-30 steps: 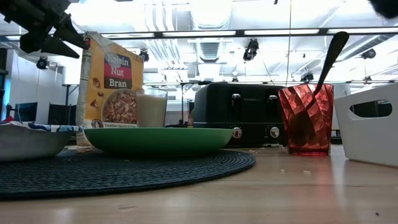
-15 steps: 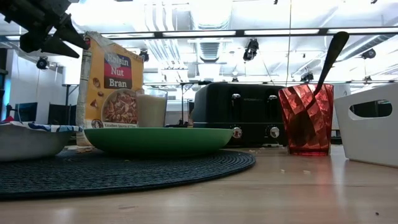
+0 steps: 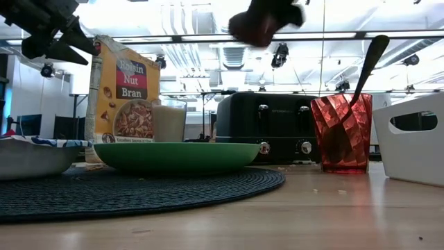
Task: Arrange a breakfast setting
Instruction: Put the apple on the green plate
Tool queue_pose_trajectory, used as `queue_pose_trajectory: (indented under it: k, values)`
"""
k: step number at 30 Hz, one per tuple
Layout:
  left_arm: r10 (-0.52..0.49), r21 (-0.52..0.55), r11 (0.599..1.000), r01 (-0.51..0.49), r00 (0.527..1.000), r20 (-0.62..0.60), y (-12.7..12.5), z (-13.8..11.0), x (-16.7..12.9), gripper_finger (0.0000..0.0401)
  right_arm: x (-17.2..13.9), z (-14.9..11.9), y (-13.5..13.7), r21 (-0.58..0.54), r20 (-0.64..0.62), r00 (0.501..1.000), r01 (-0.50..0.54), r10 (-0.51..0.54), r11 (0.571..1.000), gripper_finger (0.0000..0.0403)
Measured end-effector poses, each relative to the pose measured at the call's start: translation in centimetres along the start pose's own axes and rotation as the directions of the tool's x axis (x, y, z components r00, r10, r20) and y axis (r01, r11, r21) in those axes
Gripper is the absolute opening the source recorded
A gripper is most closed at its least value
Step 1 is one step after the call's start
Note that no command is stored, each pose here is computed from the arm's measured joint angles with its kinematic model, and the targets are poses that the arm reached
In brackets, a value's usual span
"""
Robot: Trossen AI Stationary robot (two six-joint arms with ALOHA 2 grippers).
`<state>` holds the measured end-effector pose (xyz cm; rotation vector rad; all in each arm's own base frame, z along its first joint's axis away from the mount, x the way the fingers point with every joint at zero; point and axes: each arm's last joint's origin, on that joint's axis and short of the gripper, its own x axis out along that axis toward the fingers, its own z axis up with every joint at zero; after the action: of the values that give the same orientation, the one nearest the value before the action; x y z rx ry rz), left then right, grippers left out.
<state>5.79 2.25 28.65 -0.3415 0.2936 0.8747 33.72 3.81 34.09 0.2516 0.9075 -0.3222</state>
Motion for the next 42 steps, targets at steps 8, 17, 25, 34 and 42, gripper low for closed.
queue_pose_trajectory:
  k: [8,17,25,34,42]
  values:
    - [0.001,0.001,1.000,-0.001,1.000,-0.002,0.0,0.0,0.0,0.0242,7.3,2.0,-0.5,-0.153,-0.223,0.975,-0.011,-0.024,0.988,0.0221]
    - [0.000,0.002,1.000,0.000,1.000,-0.002,0.0,0.0,0.0,0.0242,13.4,2.0,0.6,-0.272,-0.365,0.925,-0.002,-0.101,0.962,0.0222]
    - [0.001,0.003,1.000,-0.001,1.000,-0.004,0.0,0.0,0.0,0.0242,17.0,1.5,0.8,-0.343,-0.408,0.893,0.042,-0.189,0.938,0.0230]
    - [0.001,0.003,1.000,-0.001,1.000,-0.004,0.0,0.0,0.0,0.0242,17.9,1.3,0.4,-0.353,-0.411,0.886,0.065,-0.217,0.933,0.0255]
    - [0.001,0.003,1.000,-0.001,1.000,-0.004,0.0,0.0,0.0,0.0242,18.0,1.4,0.3,-0.340,-0.401,0.891,0.071,-0.213,0.938,0.0285]
